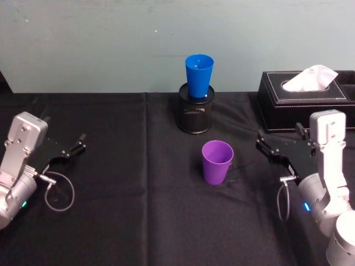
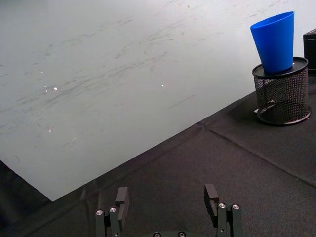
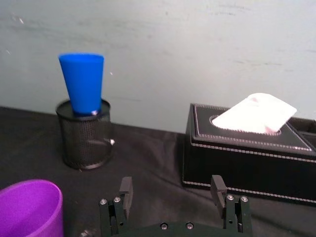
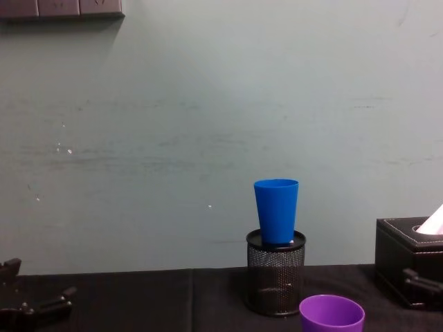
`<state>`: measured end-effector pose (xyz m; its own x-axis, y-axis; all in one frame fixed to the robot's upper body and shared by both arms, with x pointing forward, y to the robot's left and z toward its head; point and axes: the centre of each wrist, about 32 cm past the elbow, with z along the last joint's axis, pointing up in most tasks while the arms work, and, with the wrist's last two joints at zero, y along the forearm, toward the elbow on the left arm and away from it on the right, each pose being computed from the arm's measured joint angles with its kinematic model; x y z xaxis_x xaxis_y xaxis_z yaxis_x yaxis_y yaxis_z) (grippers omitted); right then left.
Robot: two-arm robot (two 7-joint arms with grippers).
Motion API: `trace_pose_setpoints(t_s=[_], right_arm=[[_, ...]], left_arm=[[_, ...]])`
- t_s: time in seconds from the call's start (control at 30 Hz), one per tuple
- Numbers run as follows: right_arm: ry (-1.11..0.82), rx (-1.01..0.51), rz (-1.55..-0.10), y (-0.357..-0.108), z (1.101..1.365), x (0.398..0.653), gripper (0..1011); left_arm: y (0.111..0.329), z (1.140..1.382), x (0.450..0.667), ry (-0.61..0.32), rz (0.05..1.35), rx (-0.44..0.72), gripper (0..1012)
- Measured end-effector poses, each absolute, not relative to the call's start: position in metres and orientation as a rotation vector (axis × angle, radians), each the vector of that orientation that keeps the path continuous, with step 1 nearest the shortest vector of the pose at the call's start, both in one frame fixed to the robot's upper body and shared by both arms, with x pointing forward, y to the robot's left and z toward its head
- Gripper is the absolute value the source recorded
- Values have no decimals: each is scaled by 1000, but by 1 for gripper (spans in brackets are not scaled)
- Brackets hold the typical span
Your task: Pick up one cup with a gripper and tap it against the other cup.
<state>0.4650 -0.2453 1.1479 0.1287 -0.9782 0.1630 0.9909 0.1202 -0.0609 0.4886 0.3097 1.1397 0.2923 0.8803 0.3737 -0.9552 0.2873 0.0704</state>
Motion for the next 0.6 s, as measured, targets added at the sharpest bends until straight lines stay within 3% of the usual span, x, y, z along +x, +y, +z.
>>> trace_pose_setpoints(t_s=[0.6], right_arm=[[-116, -189, -1460, -241, 1143, 467, 1000]], left_arm=[[310, 1140, 489, -285, 1248, 304, 1000]])
